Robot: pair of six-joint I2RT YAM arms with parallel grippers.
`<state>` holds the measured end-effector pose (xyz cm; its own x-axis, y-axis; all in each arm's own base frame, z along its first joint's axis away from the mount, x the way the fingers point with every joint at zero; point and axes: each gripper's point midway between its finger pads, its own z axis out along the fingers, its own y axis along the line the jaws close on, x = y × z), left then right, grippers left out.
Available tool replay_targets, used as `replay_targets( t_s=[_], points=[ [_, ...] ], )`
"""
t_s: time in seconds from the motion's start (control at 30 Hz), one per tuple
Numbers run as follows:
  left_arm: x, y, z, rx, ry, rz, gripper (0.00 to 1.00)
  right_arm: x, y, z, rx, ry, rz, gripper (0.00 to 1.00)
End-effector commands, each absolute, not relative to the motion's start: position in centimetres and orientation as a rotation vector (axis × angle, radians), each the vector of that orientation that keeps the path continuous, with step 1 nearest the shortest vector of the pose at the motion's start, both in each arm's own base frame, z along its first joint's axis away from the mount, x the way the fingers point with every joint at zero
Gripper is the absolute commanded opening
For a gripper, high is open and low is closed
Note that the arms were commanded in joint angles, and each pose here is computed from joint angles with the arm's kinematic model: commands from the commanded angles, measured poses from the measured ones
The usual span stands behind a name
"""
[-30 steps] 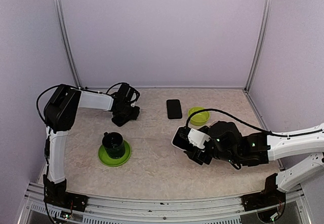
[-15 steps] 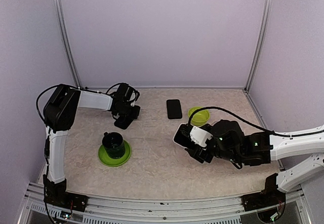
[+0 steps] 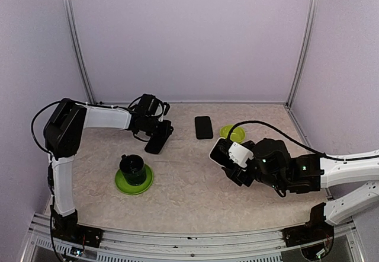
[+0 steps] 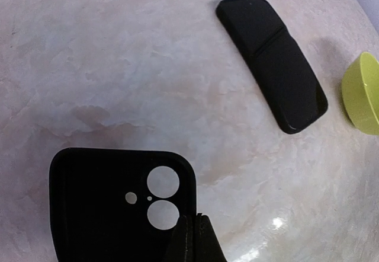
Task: Put the phone into the phone case
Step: Pick up the phone case from the center of the board, then place the phone case at the center of the board.
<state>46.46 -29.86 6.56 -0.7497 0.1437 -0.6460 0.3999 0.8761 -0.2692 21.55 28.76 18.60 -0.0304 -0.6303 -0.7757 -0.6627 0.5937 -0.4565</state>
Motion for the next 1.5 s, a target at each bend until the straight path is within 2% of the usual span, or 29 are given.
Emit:
replay_targets(
  t_s=[0.0,0.6,0.9,1.0,1.23,1.47],
  points=[
    [44.0,-33.0,9.8,0.400,2.351,-0.641,0.00,23.0,27.3,21.6,-0.898,1.690,0.024,0.69],
    [29.6,-43.6,13.7,0.468,2.319,-1.118,0.00,24.9,22.9,24.1,-0.640,1.698,0.001,0.69],
    [24.1,-48.9,12.7,0.542,2.341,-1.231,0.00,25.4,21.6,25.6,-0.566,1.685,0.024,0.68],
    [23.2,-50.2,11.8,0.581,2.361,-1.264,0.05,25.5,21.7,25.5,-0.569,1.688,0.029,0.67],
    [23.1,-51.3,12.1,0.605,2.344,-1.307,0.31,25.7,21.7,25.4,-0.565,1.695,0.027,0.67],
    [24.2,-50.1,14.9,0.600,2.270,-1.318,0.42,25.7,21.7,25.1,-0.563,1.700,0.041,0.67]
  ],
)
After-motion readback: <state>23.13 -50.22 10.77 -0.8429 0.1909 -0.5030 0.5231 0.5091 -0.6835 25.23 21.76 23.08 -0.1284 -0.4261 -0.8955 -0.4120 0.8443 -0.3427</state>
